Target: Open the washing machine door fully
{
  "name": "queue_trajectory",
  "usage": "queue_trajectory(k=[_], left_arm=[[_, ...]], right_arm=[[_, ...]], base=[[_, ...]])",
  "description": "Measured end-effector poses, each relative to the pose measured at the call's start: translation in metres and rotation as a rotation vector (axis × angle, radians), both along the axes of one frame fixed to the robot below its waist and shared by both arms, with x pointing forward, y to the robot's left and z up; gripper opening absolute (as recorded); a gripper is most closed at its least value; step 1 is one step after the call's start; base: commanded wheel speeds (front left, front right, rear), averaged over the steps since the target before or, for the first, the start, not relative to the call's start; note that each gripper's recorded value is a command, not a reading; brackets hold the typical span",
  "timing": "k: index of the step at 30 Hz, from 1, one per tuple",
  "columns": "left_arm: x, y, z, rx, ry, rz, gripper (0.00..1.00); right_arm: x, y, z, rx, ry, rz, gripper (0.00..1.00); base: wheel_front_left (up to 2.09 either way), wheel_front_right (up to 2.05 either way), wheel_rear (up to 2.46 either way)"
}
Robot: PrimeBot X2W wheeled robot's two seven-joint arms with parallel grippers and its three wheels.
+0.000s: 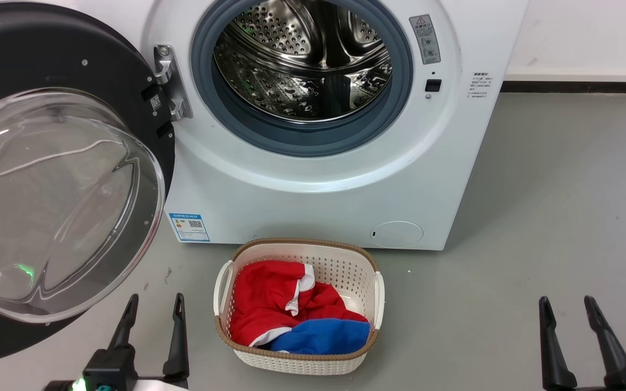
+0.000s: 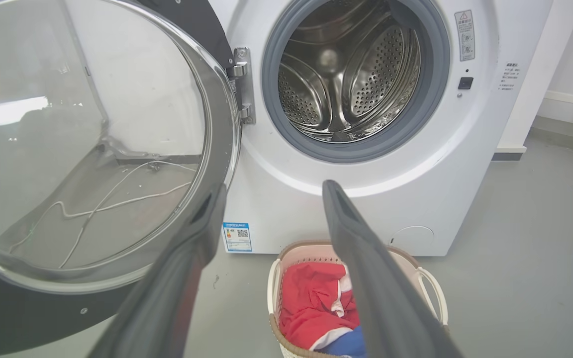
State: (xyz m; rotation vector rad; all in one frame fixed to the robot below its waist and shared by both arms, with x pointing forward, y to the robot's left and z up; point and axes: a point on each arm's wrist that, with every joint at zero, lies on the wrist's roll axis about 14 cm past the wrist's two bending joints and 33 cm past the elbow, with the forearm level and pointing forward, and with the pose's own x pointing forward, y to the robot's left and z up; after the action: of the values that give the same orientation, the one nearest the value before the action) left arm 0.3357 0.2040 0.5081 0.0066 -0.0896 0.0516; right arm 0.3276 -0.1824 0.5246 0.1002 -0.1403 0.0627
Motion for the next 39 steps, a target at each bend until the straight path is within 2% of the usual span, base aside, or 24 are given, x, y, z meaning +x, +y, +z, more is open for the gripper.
queue_trajectory(k=[1,7,21,39], left_arm=[[0.0,0.0,-0.001,-0.001,0.004,0.0,0.0],[-0.007,0.0,-0.026,-0.029,0.088,0.008,0.0],[-0.001,0.008,-0.033,-0.314,0.118,0.047,0.0],[0.01,0.011,-0.032,-0.623,0.117,0.06,0.0]], right_arm=[[0.0,0.0,-0.001,0.0,0.003,0.0,0.0],[-0.002,0.0,-0.018,0.018,0.062,-0.001,0.0],[0.006,-0.006,-0.025,0.294,0.104,-0.024,0.0],[0.02,-0.011,-0.028,0.58,0.133,-0.033,0.0]], base=[[0.0,0.0,0.0],[0.0,0.0,0.0],[0.0,0.0,0.0],[0.0,0.0,0.0]])
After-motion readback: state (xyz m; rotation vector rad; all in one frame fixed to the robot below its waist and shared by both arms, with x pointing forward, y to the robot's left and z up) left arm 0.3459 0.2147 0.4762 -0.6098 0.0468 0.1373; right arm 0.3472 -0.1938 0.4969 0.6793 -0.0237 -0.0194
